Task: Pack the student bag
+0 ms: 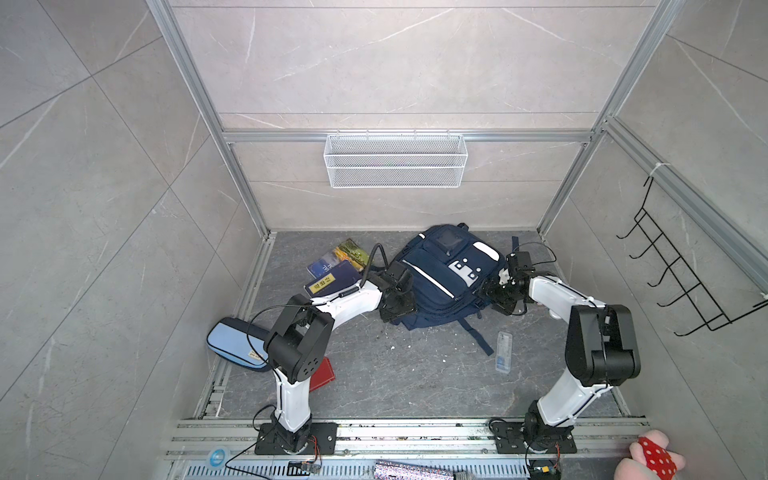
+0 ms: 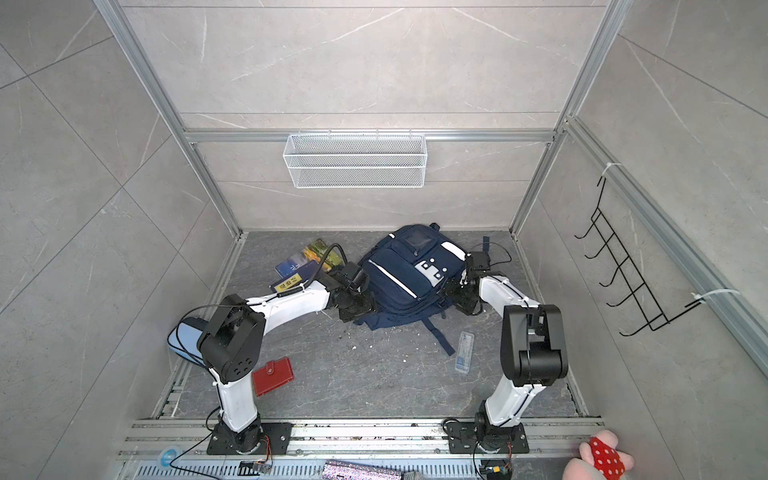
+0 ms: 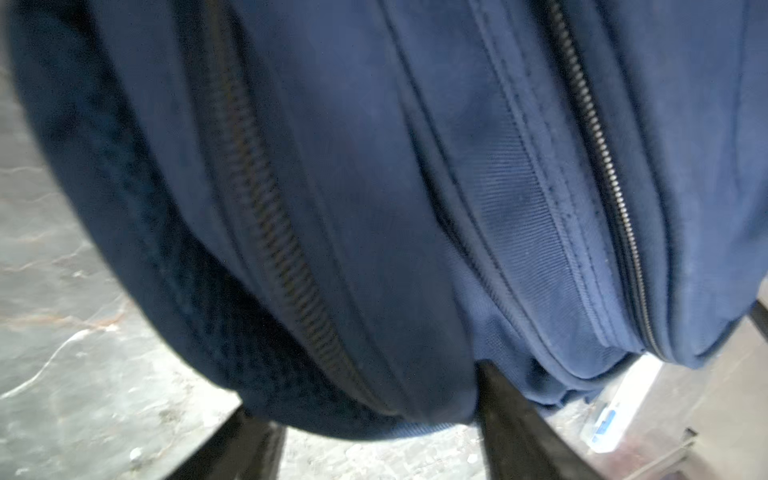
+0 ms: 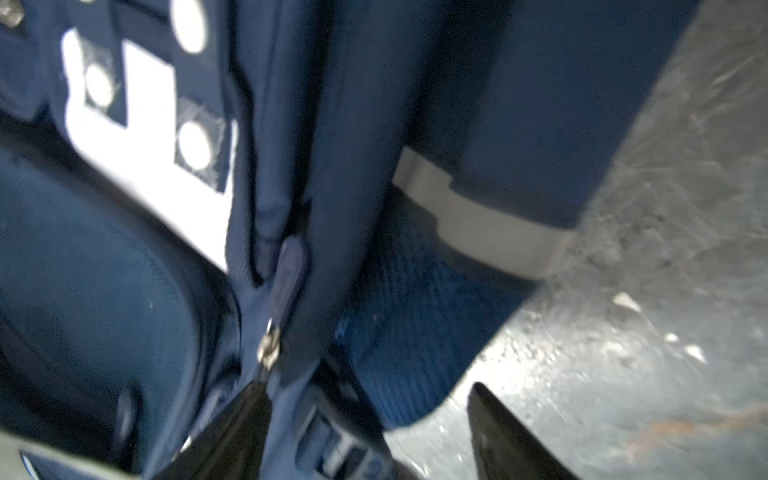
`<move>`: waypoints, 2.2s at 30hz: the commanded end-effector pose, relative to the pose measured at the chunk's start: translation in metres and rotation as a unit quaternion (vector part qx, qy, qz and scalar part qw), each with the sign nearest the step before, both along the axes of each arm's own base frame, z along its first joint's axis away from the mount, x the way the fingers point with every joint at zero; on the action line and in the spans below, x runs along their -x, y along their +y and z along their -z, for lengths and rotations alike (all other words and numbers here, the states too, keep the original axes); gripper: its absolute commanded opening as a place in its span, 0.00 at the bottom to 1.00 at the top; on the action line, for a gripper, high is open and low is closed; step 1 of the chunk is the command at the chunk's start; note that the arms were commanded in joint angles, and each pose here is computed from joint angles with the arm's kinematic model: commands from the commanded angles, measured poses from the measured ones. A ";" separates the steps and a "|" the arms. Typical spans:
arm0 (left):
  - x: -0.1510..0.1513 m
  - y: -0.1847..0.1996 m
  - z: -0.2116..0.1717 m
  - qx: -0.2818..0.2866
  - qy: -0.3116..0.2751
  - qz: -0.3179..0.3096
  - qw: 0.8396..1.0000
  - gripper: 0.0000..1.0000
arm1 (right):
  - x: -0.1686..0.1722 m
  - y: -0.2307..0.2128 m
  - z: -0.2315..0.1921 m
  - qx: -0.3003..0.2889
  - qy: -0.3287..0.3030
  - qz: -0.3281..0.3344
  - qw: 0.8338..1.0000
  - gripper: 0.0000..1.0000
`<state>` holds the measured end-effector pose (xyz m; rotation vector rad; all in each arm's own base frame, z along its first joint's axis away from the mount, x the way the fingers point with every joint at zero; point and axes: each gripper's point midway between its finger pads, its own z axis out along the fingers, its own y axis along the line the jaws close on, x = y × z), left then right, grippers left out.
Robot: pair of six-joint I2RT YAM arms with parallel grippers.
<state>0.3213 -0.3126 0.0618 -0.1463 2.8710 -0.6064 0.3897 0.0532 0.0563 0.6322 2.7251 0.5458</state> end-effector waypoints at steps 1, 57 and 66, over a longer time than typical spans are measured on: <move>0.013 -0.003 0.013 -0.003 0.014 -0.002 1.000 0.55 | -0.005 -0.002 0.008 0.005 0.004 -0.004 1.000 0.61; 0.091 -0.162 -0.080 0.091 -0.304 0.236 0.919 0.44 | 0.052 0.083 -0.088 -0.081 -0.055 -0.094 0.991 0.05; 0.049 -0.142 -0.062 0.082 -0.311 0.183 0.929 0.44 | 0.063 0.094 -0.102 -0.082 -0.058 -0.102 0.990 0.04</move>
